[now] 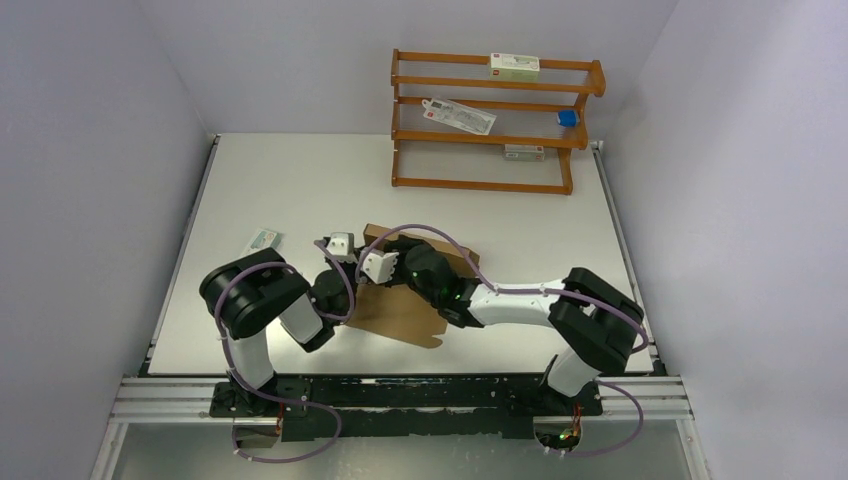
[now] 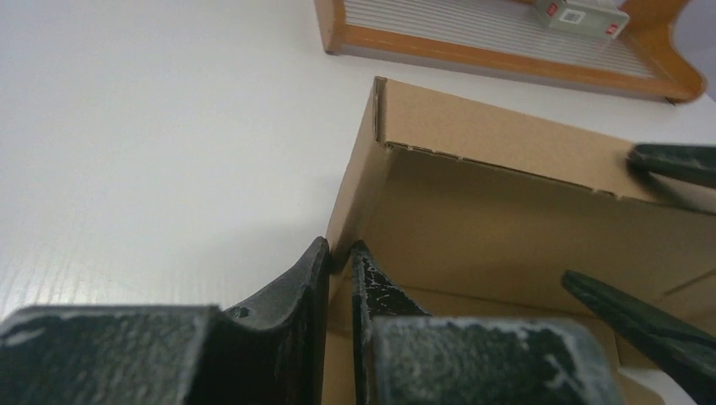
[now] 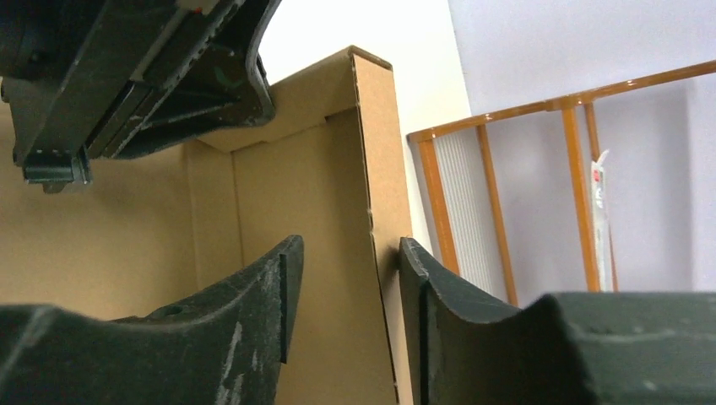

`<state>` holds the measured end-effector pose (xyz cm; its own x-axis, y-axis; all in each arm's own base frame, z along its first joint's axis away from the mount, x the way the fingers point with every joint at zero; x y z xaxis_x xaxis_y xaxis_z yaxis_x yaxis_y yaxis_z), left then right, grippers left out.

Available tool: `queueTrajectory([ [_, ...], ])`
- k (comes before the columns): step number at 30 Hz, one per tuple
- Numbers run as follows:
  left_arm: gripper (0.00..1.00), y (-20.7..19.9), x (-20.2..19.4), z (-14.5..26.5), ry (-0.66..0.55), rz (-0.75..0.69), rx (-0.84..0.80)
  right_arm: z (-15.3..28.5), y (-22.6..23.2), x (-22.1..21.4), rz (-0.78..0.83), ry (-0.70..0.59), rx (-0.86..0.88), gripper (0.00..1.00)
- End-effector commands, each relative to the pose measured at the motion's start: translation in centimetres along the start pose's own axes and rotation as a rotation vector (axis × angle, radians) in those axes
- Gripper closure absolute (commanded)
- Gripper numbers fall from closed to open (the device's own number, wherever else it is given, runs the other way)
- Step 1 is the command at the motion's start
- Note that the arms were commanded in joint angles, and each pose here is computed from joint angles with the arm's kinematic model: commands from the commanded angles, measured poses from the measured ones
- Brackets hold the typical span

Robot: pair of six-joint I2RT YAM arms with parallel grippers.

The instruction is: Fold the paper box

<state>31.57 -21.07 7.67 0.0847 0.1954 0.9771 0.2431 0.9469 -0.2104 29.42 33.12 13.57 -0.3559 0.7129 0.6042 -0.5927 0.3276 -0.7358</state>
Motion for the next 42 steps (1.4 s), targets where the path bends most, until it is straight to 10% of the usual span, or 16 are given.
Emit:
queueTrajectory([
  [1, 0.95, -2.9, 2.5, 0.0, -0.084, 0.024, -0.149, 0.0, 0.4, 1.1, -0.111, -0.027, 0.078, 0.49],
  [21, 0.95, -2.7, 2.0, -0.3, -0.058, -0.064, -0.151, 1.2, -9.3, 4.4, -0.782, -0.118, 0.173, 0.34],
  [42, 0.95, -2.7, 1.8, -0.8, -0.051, -0.109, -0.15, -3.4, -0.7, -0.2, -1.333, 0.157, 0.589, 0.38],
])
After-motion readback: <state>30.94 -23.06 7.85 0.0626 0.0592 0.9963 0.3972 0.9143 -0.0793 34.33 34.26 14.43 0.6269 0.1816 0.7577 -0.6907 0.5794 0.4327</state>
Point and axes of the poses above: each gripper's point midway between its finger pads, its own z axis back along the fingers, its own y axis along the line the jaws close on, x = y × z, the point moved 1 cm from there along z, back along the fingers, and after that the axes turned 5 degrees about -z, right-handed, at the moved point
